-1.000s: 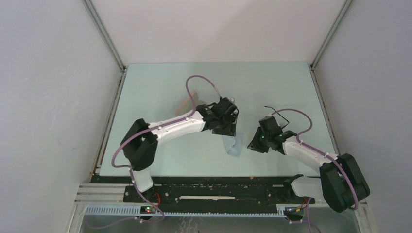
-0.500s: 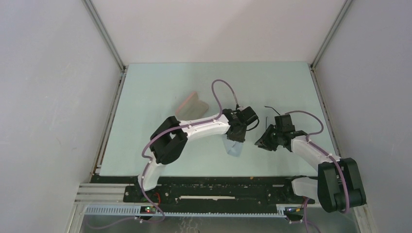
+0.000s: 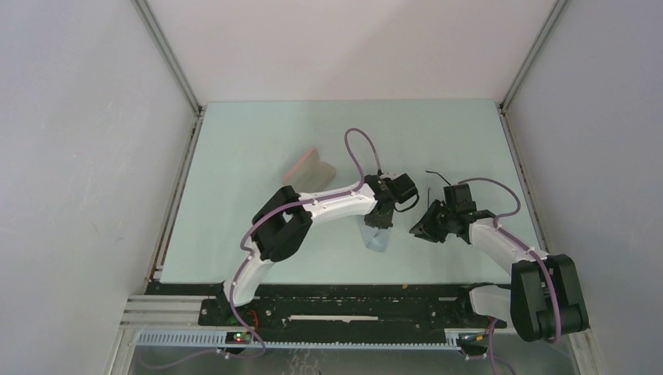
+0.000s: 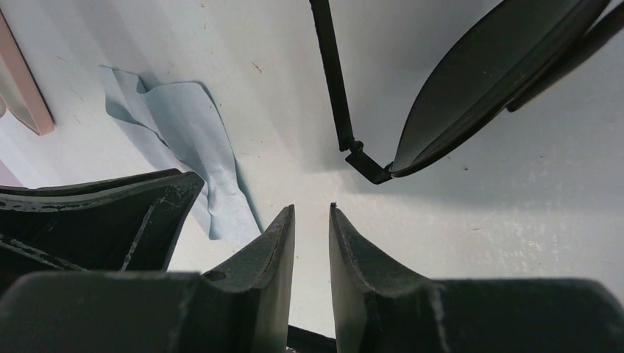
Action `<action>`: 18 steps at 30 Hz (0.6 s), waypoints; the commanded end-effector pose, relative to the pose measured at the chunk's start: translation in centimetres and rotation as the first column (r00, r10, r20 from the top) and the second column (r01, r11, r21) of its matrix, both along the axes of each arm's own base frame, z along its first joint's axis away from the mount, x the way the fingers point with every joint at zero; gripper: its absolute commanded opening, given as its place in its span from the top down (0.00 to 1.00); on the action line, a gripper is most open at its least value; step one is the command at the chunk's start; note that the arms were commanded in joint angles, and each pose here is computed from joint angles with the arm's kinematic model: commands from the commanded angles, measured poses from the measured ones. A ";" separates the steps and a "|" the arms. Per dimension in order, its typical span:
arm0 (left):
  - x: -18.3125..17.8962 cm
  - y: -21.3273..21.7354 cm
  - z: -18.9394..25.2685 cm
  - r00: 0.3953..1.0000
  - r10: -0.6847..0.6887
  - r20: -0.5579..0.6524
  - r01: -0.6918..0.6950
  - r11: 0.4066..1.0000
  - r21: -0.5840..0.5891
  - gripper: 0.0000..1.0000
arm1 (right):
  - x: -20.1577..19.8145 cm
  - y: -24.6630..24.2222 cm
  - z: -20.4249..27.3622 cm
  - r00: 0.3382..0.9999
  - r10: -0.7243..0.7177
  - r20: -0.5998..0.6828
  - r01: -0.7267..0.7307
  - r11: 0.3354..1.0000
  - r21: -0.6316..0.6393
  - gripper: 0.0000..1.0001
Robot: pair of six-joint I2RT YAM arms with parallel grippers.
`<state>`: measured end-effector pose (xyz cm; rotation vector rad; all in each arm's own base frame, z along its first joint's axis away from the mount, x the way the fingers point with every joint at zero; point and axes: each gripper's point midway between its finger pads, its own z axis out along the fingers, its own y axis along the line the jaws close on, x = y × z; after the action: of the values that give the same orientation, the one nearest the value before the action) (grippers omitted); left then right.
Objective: Organize the sunglasses
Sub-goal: Adjust the glasses cleaning cloth at the center of the board.
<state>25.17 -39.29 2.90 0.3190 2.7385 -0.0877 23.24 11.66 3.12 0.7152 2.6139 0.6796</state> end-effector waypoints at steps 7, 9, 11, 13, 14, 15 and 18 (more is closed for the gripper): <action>0.5 0.2 0.8 0.998 0.044 0.036 -0.044 0.999 -0.001 0.86 | 0.5 0.1 0.1 1.000 0.017 0.022 -0.018 1.000 0.015 0.69; 0.5 0.2 0.8 0.998 0.043 0.035 -0.043 0.999 -0.001 0.94 | 0.5 0.3 0.1 1.000 0.019 0.019 -0.019 1.000 0.023 0.69; 0.5 0.3 0.8 0.998 0.044 0.036 -0.044 0.999 0.000 0.99 | 0.5 0.3 0.0 1.000 0.020 0.018 -0.021 0.999 0.026 0.69; 0.5 0.5 0.8 0.998 0.047 0.041 -0.047 0.999 0.006 1.00 | 0.5 0.3 0.1 1.000 0.022 0.019 -0.023 0.999 0.027 0.69; 0.5 0.6 0.8 0.998 0.049 0.044 -0.050 0.999 0.008 1.00 | 0.5 0.3 0.1 1.000 0.022 0.020 -0.023 0.999 0.027 0.69; 0.6 0.7 0.9 0.997 0.053 0.049 -0.053 0.999 0.008 1.00 | 0.6 0.3 0.1 1.000 0.023 0.022 -0.023 0.999 0.027 0.69; 0.7 0.8 1.2 0.997 0.057 0.061 -0.057 0.998 0.004 0.98 | 0.5 0.3 0.1 0.999 0.024 0.021 -0.025 0.999 0.026 0.69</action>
<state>25.36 -38.90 2.64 0.2902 2.7323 -0.0578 23.42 11.92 2.96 0.7116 2.6191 0.7086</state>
